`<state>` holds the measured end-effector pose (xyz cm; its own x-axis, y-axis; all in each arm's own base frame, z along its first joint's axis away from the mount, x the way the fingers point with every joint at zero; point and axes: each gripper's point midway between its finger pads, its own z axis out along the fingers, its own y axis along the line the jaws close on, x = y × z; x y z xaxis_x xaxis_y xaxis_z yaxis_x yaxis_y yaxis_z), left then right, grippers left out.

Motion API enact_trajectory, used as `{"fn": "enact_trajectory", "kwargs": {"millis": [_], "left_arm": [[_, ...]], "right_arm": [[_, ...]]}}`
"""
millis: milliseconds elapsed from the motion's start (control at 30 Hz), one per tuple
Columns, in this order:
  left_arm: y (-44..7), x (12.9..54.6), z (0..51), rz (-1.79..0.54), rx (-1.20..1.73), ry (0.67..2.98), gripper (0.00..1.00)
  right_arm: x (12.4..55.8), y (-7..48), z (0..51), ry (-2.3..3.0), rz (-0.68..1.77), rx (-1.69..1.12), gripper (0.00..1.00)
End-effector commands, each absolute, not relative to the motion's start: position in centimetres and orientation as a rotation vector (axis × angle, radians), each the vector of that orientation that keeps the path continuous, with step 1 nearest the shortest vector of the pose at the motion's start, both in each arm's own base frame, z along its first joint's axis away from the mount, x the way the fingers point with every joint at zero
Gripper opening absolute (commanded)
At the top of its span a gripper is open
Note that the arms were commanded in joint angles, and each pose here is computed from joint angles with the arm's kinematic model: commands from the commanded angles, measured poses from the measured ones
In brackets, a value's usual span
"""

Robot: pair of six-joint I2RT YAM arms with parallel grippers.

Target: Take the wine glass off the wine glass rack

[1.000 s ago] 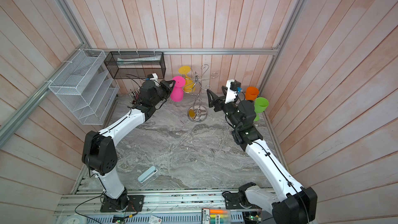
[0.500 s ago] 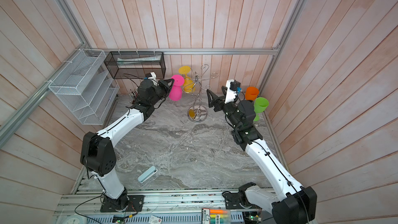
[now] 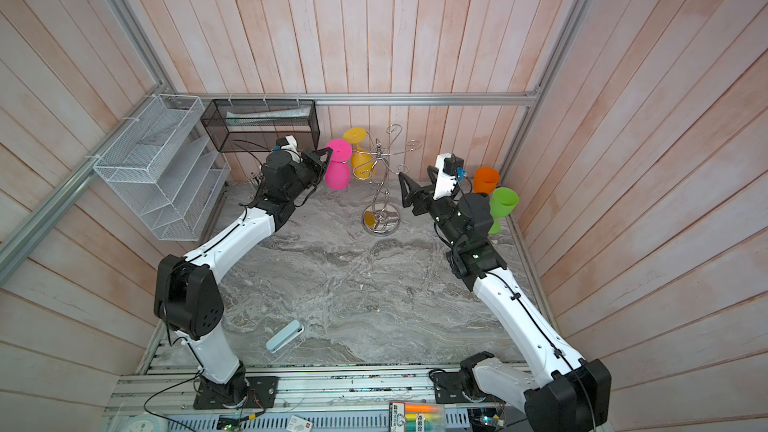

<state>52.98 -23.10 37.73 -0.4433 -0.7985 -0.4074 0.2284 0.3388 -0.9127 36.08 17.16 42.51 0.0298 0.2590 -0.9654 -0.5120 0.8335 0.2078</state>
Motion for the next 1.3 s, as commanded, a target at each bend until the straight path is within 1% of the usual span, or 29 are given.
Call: {"fn": "enact_trajectory", "kwargs": {"millis": [0,600,967,1267], "left_arm": [[-22.3,53.9,39.7,-1.288,-0.520,1.552,0.00],[-23.9,57.2,38.6,-1.285,-0.517,1.599,0.00],[-25.4,57.0,37.6,-1.326,-0.480,1.645,0.00],[-26.2,55.7,37.7,-1.363,-0.438,1.665,0.00]], "right_arm": [[36.1,17.1,43.2,1.406,0.599,-0.217,0.84],[36.3,17.3,43.1,1.410,0.603,-0.221,0.84],[36.4,17.4,43.1,1.410,0.608,-0.223,0.84],[36.5,17.5,43.0,1.413,0.614,-0.223,0.84]]}}
